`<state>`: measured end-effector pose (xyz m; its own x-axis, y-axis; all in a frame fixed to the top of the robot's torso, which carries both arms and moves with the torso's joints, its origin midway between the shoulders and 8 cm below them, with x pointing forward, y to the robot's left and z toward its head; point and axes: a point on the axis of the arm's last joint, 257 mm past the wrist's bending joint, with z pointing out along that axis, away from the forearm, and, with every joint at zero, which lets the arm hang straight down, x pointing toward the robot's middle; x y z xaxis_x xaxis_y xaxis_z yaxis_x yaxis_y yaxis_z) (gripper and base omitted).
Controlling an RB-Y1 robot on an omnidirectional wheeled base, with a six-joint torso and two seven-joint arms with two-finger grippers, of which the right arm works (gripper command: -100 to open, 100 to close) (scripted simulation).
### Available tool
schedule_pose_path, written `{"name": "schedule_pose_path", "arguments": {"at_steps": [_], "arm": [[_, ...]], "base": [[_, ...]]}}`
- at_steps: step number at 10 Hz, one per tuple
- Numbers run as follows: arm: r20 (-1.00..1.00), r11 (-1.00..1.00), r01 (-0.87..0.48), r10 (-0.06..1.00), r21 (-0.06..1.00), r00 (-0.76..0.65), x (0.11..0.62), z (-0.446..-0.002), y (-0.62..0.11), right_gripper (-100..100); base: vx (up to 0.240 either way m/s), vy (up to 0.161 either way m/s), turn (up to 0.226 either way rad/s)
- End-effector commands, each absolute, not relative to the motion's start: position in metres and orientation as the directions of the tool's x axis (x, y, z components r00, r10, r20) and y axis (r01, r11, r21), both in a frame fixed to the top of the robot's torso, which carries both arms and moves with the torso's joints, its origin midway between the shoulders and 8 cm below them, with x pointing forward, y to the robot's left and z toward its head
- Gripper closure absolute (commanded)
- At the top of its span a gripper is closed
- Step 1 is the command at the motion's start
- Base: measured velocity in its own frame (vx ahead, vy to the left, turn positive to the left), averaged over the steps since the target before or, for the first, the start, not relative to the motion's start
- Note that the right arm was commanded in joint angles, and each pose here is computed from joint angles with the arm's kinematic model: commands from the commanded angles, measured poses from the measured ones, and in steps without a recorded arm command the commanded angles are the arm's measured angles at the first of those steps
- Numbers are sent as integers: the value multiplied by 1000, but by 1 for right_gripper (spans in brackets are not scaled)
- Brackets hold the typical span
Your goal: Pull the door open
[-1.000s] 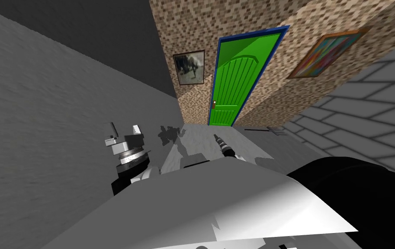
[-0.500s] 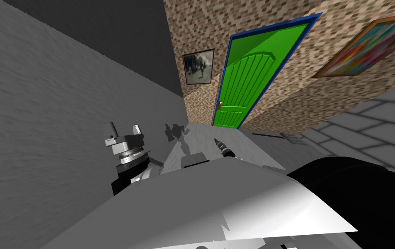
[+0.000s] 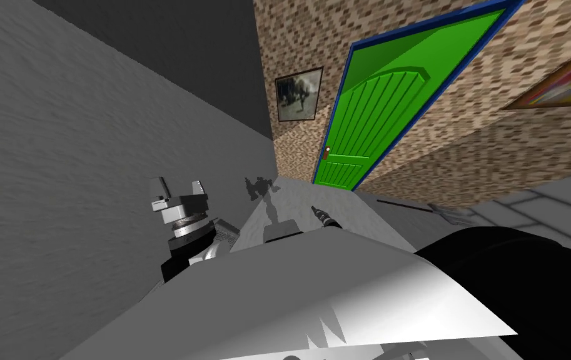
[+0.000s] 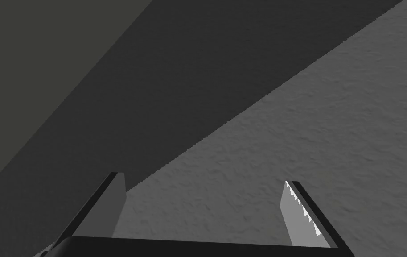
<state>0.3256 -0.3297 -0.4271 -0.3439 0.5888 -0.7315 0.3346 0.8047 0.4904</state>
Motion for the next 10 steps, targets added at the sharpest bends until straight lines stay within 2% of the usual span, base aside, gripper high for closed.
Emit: {"name": "schedule_pose_path", "arguments": {"at_steps": [1, 5, 10], "arm": [[-737, 829, 349, 553, 437, -389, 312, -443, -333, -100], [-730, 883, 371, 453, 287, -512, 279, -484, -352, -100], [-692, 922, 363, 348, 132, -633, 240, -520, -375, -100]], "base": [[5, -45, 228], [15, -64, 253], [11, -64, 188]]}}
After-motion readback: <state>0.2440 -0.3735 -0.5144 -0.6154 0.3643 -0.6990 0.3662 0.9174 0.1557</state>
